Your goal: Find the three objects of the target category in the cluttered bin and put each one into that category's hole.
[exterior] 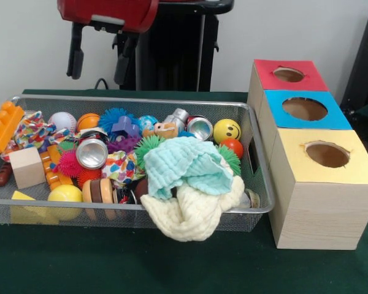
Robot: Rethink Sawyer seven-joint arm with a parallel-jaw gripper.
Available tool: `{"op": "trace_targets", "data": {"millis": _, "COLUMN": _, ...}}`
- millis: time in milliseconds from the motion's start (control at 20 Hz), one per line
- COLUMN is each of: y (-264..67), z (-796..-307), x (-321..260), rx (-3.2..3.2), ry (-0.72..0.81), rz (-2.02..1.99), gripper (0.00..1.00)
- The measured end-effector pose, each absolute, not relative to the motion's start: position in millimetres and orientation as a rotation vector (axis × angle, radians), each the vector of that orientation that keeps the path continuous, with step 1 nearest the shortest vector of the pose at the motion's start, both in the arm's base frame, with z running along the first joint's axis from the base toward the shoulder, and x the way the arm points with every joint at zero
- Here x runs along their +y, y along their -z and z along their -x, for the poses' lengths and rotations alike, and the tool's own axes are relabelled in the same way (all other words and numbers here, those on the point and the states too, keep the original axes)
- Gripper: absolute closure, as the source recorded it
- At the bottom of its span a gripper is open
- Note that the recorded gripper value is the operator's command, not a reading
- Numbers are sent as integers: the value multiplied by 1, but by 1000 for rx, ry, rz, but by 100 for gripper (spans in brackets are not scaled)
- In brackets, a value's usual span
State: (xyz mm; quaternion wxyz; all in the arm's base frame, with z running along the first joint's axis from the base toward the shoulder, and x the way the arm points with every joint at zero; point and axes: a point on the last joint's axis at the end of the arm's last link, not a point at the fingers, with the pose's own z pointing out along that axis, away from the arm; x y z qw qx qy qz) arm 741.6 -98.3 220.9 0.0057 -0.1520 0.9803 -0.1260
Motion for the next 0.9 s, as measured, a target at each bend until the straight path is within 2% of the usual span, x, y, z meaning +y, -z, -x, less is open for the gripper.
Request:
{"op": "trace_targets", "data": {"millis": 500, "y": -216, "z": -739, "x": -99, "rx": 3072, "ry": 370, "rz": 466, "gripper": 0}}
{"op": "trace_targets", "data": {"millis": 900, "y": -213, "z": -720, "x": -101, "rx": 3066, "ry": 294, "rz": 390, "gripper": 0}}
